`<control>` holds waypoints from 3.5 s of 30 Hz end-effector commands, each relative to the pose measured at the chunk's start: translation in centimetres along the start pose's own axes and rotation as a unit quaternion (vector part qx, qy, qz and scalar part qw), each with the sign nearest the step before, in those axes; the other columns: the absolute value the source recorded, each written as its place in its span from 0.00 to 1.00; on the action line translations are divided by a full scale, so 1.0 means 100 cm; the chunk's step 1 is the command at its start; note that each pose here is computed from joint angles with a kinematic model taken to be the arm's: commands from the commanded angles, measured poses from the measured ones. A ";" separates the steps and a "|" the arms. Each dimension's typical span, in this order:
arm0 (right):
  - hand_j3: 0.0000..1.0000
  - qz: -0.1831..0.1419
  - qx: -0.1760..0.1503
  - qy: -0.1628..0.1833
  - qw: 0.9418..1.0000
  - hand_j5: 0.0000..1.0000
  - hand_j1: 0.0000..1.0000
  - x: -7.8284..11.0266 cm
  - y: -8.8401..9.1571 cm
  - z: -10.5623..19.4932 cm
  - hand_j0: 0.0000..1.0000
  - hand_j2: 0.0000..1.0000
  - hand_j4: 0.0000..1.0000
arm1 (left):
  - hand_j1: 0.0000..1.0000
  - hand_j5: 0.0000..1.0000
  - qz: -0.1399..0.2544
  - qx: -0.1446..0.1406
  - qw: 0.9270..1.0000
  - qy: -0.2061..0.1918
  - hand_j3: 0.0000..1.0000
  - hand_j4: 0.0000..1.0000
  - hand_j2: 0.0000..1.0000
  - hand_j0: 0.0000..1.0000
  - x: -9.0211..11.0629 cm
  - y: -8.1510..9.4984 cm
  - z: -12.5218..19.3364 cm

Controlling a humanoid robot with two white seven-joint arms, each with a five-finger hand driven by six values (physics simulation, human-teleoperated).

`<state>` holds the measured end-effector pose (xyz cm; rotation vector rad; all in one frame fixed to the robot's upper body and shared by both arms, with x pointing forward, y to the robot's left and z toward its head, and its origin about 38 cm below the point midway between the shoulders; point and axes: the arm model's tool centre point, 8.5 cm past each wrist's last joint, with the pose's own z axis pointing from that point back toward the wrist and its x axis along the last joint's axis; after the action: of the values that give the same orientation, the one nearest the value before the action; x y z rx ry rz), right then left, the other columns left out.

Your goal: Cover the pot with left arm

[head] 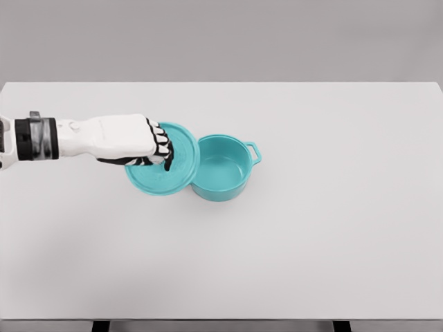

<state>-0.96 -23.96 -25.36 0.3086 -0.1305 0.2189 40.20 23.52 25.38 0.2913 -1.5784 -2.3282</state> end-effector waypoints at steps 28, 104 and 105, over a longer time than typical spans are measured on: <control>1.00 0.000 0.000 0.000 1.000 1.00 1.00 0.000 0.000 0.000 1.00 1.00 1.00 | 0.51 0.51 -0.003 -0.003 1.000 -0.016 0.51 0.51 0.51 0.51 -0.005 0.007 -0.033; 1.00 0.000 0.000 0.000 1.000 1.00 1.00 0.000 0.000 0.000 1.00 1.00 1.00 | 0.53 0.53 -0.011 -0.023 0.998 -0.052 0.53 0.53 0.53 0.53 -0.009 0.025 -0.103; 1.00 0.000 0.000 0.000 1.000 1.00 1.00 0.000 0.000 0.000 1.00 1.00 1.00 | 0.53 0.53 -0.011 -0.022 0.998 -0.053 0.53 0.53 0.53 0.53 -0.009 0.025 -0.104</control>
<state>-0.96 -23.96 -25.36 0.3086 -0.1305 0.2189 44.83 13.94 23.82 0.1800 -1.5740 -2.4381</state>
